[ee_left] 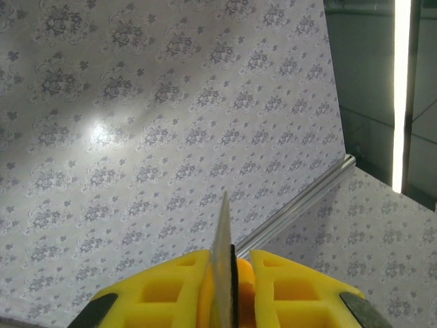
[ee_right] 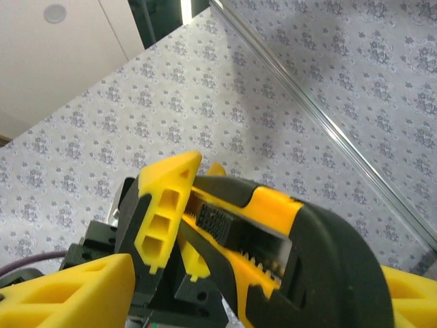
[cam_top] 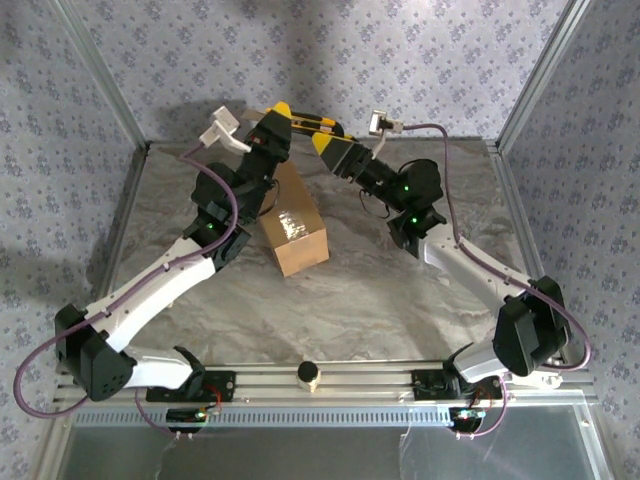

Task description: Unpack the express box

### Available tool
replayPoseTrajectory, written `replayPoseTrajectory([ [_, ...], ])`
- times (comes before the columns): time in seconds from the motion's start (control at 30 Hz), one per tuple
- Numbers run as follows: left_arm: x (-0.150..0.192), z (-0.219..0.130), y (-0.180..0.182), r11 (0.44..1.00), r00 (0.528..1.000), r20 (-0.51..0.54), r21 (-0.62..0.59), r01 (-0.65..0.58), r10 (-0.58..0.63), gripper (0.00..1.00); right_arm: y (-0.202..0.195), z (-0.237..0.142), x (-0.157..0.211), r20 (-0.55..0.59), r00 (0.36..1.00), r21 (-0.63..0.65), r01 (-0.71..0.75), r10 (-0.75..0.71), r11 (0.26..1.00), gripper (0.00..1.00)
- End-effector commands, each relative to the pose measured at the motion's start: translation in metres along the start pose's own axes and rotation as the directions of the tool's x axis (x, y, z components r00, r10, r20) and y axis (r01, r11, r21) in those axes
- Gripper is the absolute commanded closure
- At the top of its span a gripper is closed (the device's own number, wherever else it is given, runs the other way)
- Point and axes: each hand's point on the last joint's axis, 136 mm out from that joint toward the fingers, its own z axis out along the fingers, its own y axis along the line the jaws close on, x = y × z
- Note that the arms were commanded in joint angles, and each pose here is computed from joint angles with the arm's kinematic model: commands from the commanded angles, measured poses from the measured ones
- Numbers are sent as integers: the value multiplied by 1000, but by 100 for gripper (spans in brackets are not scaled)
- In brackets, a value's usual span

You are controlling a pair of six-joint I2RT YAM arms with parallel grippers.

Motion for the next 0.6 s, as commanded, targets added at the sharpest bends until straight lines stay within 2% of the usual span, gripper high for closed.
replayPoseTrajectory([
  [0.0, -8, -2, -3, 998, 996, 57, 19, 63, -64, 100, 23, 5, -25, 95, 995, -80, 29, -22, 996, 33],
  [0.27, -1, -5, 5, 995, 994, 45, -10, 101, -100, 100, 22, 13, -36, 145, 989, -104, 15, 0, 994, 37],
  [0.43, 3, -5, 10, 994, 994, 41, -29, 104, -103, 100, 20, 19, -35, 133, 991, -116, -3, 18, 993, 51],
  [0.57, 5, -6, 13, 994, 994, 33, -43, 104, -103, 100, 19, 19, -33, 130, 991, -107, -6, 20, 994, 70],
])
